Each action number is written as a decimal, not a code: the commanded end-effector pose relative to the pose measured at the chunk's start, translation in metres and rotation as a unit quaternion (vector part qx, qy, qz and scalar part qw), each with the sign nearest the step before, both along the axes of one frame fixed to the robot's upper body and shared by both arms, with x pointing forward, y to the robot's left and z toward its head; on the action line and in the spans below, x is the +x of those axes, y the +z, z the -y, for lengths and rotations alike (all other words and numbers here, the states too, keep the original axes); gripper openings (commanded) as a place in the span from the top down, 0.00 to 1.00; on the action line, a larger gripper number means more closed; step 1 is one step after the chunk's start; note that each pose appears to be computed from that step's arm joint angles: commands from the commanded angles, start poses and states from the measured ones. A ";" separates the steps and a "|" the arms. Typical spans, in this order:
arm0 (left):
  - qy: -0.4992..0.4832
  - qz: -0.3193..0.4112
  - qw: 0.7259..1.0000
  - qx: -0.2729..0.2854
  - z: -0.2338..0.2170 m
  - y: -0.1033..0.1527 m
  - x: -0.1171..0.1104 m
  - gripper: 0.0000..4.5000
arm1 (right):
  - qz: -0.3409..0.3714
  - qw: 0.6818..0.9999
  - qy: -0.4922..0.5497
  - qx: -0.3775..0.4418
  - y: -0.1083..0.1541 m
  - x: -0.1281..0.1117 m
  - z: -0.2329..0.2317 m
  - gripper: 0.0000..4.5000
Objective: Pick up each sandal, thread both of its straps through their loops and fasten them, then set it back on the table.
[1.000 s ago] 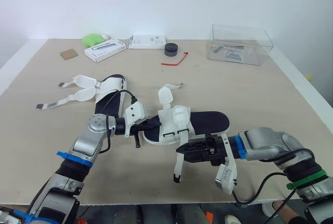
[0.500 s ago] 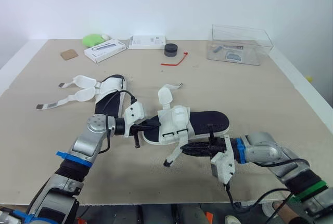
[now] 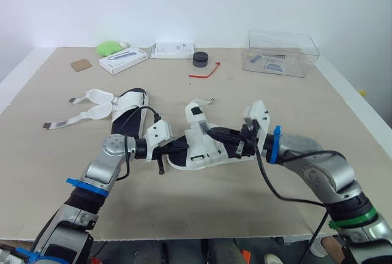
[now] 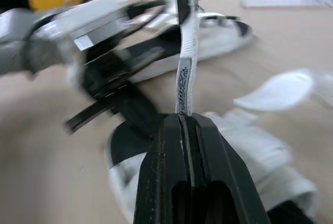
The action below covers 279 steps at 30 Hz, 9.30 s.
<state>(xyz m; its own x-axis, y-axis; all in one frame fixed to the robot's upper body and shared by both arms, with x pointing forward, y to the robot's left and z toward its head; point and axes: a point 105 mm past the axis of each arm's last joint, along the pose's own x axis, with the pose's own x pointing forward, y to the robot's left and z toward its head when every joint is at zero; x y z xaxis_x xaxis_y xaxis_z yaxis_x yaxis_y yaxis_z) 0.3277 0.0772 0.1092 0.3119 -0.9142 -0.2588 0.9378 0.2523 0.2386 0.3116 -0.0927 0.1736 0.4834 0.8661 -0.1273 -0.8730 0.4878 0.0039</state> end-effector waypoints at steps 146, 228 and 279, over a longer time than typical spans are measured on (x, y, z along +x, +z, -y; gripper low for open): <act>-0.044 0.035 0.998 -0.011 0.011 0.009 -0.002 1.00 | -0.153 0.987 0.039 0.041 0.075 0.104 -0.062 0.98; -0.053 0.021 0.998 -0.019 0.009 0.017 0.000 1.00 | -0.296 0.945 0.101 -0.097 -0.025 -0.068 -0.038 0.03; -0.052 0.018 0.998 -0.024 0.013 0.011 -0.001 1.00 | -0.424 0.904 0.044 -0.040 0.022 -0.005 -0.016 0.99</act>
<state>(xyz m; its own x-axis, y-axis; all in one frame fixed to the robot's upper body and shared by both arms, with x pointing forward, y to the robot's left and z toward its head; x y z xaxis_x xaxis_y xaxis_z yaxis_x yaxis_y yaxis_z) 0.3276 0.0625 0.1174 0.2205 -0.9547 -0.1998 0.9557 0.1706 0.2398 0.3060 -0.0765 0.1843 0.1113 0.8579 -0.5017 -0.5867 0.4641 0.6636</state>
